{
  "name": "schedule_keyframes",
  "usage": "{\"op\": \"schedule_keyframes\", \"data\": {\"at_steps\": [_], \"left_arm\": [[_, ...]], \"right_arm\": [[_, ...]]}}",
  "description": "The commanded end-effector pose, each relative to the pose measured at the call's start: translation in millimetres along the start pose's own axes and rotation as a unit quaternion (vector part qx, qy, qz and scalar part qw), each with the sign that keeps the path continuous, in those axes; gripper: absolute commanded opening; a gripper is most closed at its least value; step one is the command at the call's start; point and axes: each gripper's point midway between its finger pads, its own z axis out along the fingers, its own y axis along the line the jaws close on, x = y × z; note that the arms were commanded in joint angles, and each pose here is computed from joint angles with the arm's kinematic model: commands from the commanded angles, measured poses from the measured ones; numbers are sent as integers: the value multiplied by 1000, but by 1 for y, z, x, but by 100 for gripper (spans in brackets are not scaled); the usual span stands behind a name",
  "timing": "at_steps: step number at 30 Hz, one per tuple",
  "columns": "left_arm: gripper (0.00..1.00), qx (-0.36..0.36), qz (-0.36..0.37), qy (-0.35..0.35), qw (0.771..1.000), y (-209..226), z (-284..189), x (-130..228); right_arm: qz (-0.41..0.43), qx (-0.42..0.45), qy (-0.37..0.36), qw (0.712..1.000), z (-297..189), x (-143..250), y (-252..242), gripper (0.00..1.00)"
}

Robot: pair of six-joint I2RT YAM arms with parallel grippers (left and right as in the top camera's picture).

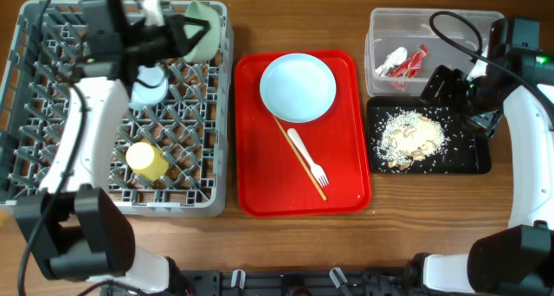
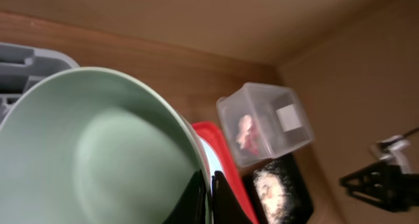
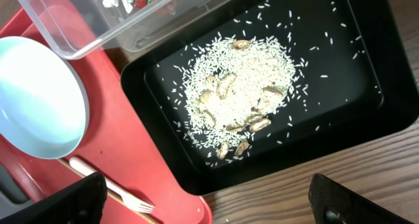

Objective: Sort waste into correct bins and load items into the dishwasher rack
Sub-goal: 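Set the green bowl into the dish rack with the left gripper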

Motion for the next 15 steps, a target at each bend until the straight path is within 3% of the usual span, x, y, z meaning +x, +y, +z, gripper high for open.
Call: {"op": "schedule_keyframes", "data": {"at_steps": [1, 5, 15], "left_arm": [[4, 122, -65, 20, 990, 4, -14, -3], [4, 148, -120, 26, 981, 41, -13, 0], [4, 101, -194, -4, 976, 135, -25, 11]], "right_arm": [[-2, 2, -10, 1000, -7, 1, -1, 100], [-2, 2, -10, 1000, -7, 1, -1, 100], [-1, 4, -6, 1000, -7, 3, -2, 100]]}}
